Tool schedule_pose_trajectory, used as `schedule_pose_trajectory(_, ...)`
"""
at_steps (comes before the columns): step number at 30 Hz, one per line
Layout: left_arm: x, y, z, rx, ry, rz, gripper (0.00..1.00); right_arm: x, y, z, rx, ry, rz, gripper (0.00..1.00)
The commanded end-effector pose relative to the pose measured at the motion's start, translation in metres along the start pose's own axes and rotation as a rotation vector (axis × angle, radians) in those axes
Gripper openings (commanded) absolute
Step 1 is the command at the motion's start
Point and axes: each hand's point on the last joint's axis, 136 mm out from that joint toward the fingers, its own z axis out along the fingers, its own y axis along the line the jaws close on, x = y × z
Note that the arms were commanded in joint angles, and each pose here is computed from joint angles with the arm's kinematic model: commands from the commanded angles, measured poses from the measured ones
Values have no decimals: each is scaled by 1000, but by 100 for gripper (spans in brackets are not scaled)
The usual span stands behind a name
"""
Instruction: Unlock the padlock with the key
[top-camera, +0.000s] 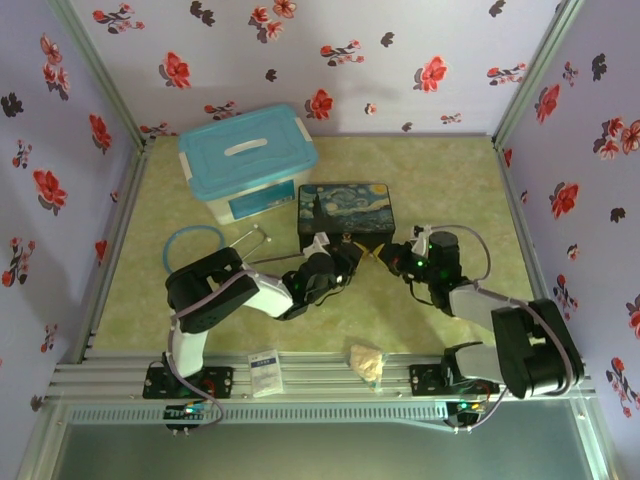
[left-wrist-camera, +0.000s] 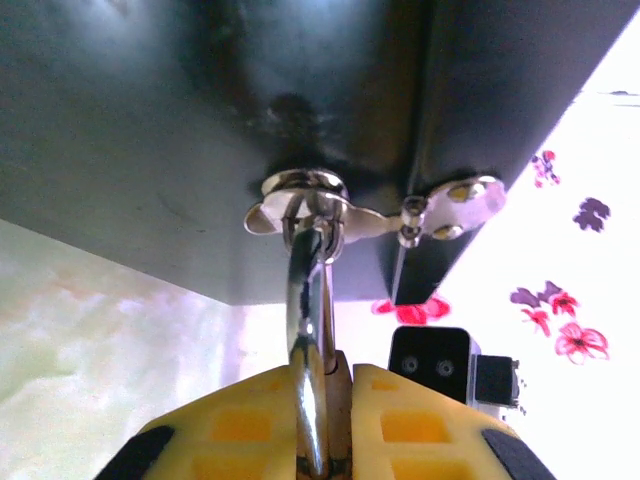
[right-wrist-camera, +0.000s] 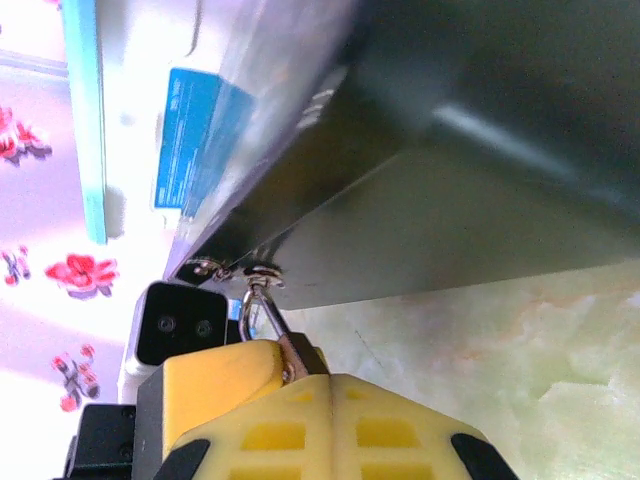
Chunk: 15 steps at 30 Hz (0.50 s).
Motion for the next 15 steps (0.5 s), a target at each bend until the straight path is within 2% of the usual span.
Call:
schedule_pose_trajectory(1, 55, -62, -8, 186, 207, -12, 0, -3, 6, -2, -11, 26, -100, 0)
schedule_pose_trajectory(7, 56, -62, -10, 192, 218, -10, 0, -7, 15, 0, -83, 47, 0, 0)
schedule_pose_trajectory(12, 57, -58, -6, 185, 215, -7, 0, 0, 12, 1, 23, -26, 95, 0)
schedule_pose_trajectory(15, 60, -58, -3, 190, 218, 5, 0, 2, 13, -1, 40, -77, 215, 0)
